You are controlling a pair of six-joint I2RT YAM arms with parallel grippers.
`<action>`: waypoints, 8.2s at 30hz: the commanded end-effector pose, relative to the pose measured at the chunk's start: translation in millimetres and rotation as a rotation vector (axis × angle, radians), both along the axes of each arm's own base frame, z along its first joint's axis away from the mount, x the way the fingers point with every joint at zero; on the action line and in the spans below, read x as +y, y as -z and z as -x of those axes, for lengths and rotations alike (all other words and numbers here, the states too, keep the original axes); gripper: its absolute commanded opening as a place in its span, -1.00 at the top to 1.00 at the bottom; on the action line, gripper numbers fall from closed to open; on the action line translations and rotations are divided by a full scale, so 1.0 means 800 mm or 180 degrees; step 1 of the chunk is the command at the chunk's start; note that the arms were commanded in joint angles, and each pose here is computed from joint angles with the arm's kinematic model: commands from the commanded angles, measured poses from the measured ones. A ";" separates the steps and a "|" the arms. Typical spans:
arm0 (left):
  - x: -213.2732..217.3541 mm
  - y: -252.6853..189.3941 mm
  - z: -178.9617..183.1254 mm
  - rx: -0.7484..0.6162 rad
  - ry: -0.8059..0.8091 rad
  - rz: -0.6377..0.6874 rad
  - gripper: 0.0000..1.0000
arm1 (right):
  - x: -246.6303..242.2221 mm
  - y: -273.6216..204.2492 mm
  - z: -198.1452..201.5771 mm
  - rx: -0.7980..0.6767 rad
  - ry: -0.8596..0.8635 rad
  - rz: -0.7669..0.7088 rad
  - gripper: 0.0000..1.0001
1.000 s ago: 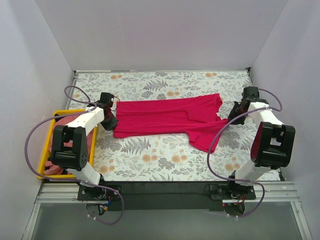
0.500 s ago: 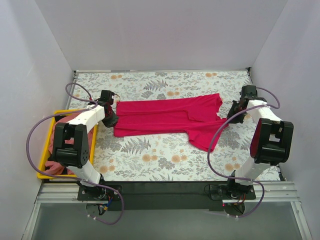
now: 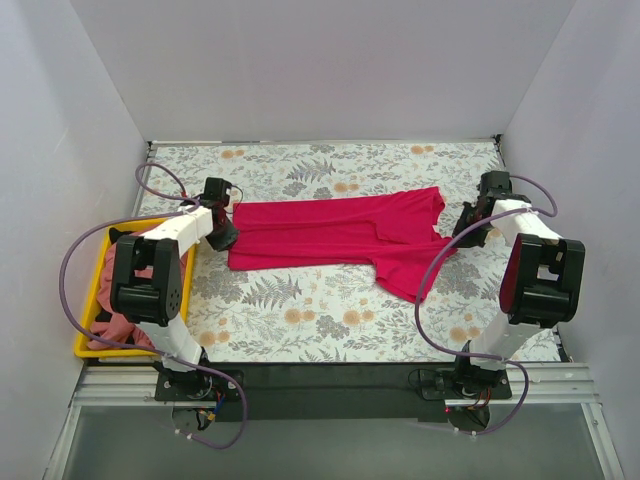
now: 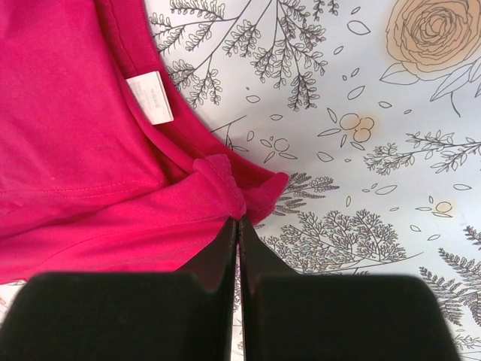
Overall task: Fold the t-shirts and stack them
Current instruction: Fold the tshirt
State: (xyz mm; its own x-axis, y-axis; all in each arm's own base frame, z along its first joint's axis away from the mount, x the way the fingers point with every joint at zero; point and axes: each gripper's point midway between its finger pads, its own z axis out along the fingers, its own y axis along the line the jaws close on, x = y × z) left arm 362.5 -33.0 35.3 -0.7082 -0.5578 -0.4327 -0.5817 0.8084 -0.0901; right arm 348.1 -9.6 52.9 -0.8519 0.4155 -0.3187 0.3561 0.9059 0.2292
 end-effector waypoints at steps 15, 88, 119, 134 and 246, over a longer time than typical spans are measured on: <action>-0.025 -0.106 0.033 -0.0665 0.0214 0.0232 -0.46 | 0.041 -0.069 0.040 -0.0631 -0.0422 -0.0184 -0.15; -0.097 -0.057 0.067 -0.0445 0.0781 0.0363 -0.45 | 0.152 -0.070 -0.167 -0.1038 -0.0530 -0.1561 0.97; -0.080 -0.065 0.085 -0.0515 0.0643 0.0388 -0.42 | 0.141 -0.093 -0.143 -0.1413 -0.0598 -0.1017 -0.21; -0.031 -0.043 0.074 -0.0438 0.0208 -0.0019 0.02 | 0.335 -0.099 -0.047 -0.1872 -0.3396 -0.0150 -0.23; -0.042 -0.032 0.018 -0.0592 0.0583 -0.0053 0.04 | 0.243 -0.030 -0.127 -0.0948 -0.3834 0.2262 0.97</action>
State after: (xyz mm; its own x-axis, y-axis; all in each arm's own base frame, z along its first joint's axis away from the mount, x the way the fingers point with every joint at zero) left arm 341.7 -72.3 45.5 -0.7416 -0.4195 -0.5234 -0.3999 0.9030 -0.1572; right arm 428.9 184.5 55.5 -0.4240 -0.8440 -0.3285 -0.7319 0.5330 -0.4246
